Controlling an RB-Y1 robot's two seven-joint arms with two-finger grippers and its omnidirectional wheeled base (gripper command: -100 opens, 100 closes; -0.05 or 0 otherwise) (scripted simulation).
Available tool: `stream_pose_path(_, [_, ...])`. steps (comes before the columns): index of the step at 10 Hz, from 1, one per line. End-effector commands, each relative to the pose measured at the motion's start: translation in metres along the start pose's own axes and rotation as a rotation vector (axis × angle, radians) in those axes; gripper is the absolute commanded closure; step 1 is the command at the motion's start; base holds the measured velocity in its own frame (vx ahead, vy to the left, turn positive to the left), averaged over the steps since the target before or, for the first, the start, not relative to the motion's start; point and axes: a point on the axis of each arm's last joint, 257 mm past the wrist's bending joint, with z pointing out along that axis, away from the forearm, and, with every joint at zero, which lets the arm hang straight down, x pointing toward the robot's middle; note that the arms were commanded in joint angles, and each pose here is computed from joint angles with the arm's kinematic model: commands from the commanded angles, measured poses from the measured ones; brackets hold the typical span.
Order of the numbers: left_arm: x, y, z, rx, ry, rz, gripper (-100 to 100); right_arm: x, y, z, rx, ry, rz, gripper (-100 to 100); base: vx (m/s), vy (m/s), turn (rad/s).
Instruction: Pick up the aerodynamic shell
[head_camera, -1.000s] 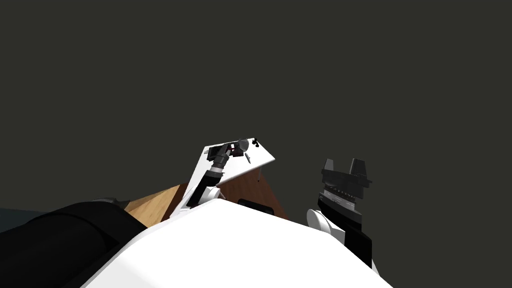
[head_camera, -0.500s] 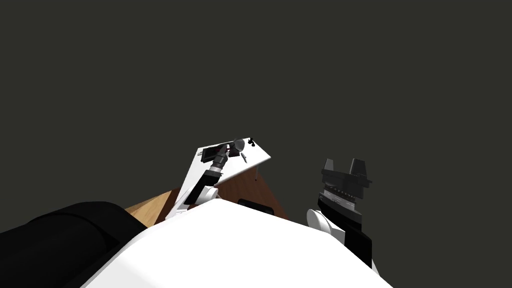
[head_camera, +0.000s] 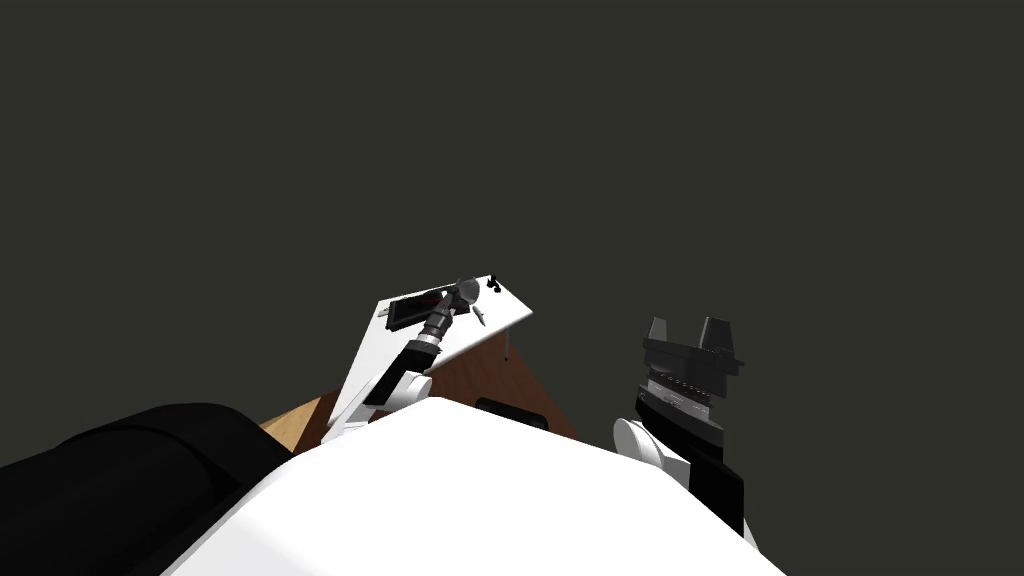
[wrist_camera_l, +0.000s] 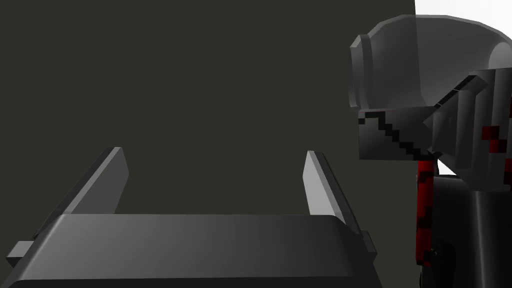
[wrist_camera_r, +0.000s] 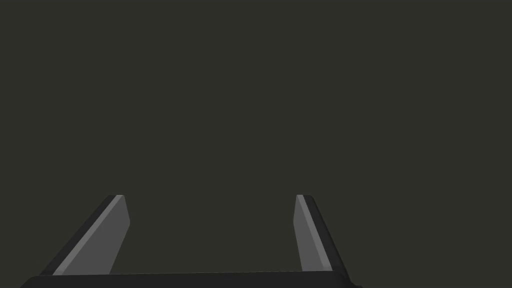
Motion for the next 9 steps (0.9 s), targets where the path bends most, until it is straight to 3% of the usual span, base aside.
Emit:
stream_pose_path(1, [-0.001, 0.008, 0.000, -0.035, -0.001, 0.002, -100, 0.000, 0.000, 0.000, 0.000, 0.000, 0.000, 0, 0.004, -0.014, -0.072])
stream_pose_path(9, [-0.020, 0.059, -0.011, -0.231, -0.023, 0.023, -100, 0.000, 0.000, 0.000, 0.000, 0.000, 0.000, 0, 0.016, -0.014, -0.117])
